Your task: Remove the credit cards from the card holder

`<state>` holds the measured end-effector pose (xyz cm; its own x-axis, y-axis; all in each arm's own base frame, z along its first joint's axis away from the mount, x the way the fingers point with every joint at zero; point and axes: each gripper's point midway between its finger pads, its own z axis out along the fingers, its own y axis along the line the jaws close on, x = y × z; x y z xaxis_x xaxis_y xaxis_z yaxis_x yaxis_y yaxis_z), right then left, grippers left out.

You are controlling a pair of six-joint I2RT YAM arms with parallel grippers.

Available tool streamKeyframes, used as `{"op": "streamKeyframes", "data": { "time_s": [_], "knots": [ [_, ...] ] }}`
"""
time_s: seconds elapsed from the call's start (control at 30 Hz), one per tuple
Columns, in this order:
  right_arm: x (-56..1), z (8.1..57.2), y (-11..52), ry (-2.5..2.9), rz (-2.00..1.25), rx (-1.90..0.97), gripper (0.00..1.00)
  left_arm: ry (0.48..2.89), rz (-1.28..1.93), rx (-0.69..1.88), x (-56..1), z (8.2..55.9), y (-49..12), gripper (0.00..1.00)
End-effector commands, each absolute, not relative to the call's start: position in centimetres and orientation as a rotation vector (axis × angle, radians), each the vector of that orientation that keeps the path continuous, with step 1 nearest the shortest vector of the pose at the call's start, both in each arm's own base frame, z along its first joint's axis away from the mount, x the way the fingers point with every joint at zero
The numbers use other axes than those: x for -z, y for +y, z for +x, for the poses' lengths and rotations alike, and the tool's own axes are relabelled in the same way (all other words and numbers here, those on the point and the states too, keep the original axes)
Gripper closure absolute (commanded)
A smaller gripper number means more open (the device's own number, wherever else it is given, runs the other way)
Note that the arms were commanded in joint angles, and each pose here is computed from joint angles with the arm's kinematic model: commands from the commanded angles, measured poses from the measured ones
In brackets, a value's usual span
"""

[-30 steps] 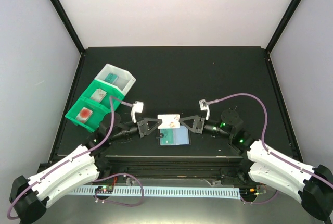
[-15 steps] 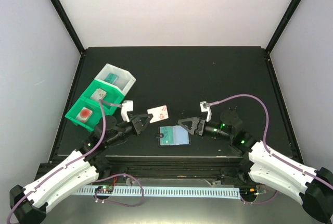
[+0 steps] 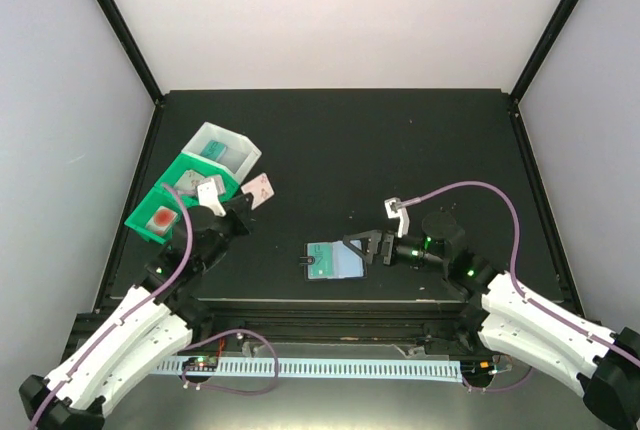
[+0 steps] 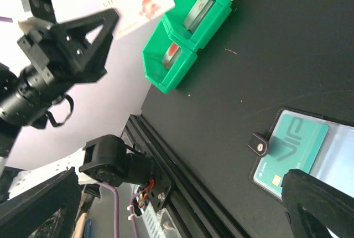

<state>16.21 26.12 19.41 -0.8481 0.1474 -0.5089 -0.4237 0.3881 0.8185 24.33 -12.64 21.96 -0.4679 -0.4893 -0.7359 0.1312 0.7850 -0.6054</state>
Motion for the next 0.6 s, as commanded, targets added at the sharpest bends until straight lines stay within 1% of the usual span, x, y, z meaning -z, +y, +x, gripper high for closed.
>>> {"op": "streamKeyframes", "data": {
  "time_s": [0.0,0.2,0.57],
  "knots": [
    [-20.5,16.0,26.1,2.107,-0.302,-1.450,0.00,1.914,-0.329,0.587,-23.7,26.0,-9.8,0.99],
    [-20.1,15.8,26.0,2.123,-0.359,-1.409,0.00,1.909,-0.457,0.451,-23.6,27.9,-5.5,0.98],
    [-20.3,15.2,25.8,2.132,-0.421,-1.381,0.00,1.929,-0.731,0.351,-20.9,30.1,0.2,0.98]
  ]
}}
